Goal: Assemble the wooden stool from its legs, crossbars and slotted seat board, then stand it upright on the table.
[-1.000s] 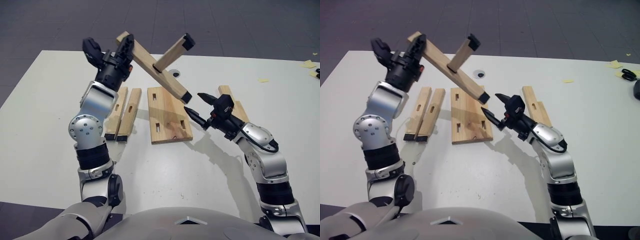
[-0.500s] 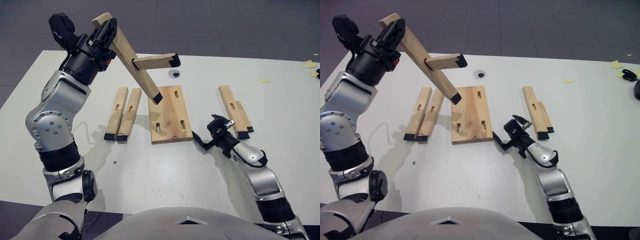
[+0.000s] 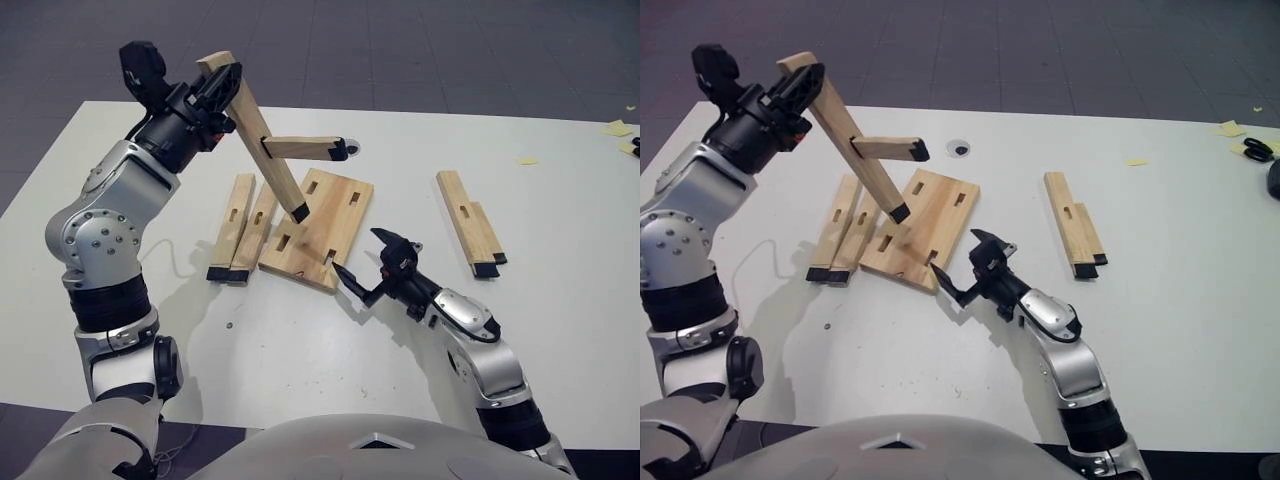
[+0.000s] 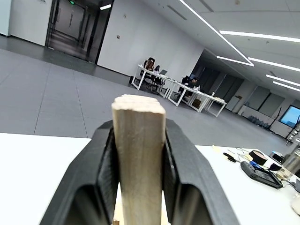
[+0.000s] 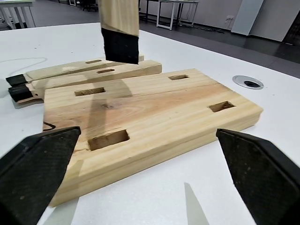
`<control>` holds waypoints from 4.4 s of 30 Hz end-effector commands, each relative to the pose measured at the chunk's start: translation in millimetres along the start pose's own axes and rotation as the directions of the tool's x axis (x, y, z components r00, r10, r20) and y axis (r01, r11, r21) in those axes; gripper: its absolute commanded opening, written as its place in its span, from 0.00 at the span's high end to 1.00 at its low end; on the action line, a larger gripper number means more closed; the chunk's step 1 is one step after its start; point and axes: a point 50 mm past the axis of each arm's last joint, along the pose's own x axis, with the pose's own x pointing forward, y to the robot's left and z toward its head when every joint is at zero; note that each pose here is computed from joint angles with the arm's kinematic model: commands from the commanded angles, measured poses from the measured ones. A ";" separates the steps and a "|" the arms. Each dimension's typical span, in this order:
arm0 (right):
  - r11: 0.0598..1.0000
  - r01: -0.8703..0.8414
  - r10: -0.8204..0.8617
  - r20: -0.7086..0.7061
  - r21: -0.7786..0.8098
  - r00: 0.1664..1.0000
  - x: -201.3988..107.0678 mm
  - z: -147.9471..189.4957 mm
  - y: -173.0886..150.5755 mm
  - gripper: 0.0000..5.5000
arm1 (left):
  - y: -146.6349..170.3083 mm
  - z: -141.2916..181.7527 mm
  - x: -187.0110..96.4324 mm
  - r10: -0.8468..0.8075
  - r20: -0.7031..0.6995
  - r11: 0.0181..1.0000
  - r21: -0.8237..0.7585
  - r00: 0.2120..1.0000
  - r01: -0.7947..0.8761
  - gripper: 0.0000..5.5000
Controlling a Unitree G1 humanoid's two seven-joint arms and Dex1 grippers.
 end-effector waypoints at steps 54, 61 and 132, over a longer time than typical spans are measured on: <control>0.992 0.117 -0.118 -0.016 -0.036 0.993 -15.9 1.1 -23.2 0.02 | -3.6 -62.9 -49.1 0.173 -0.039 0.979 0.116 0.984 -0.167 0.81; 0.992 0.118 -0.118 -0.017 -0.037 0.993 -16.6 1.1 -22.6 0.02 | -0.4 -82.0 -55.2 0.194 -0.080 0.971 0.155 0.978 -0.180 0.81; 0.992 0.117 -0.118 -0.022 -0.034 0.993 -14.2 -3.0 -20.2 0.02 | -6.9 -49.5 -31.8 0.243 0.156 0.959 0.111 0.957 -0.261 0.81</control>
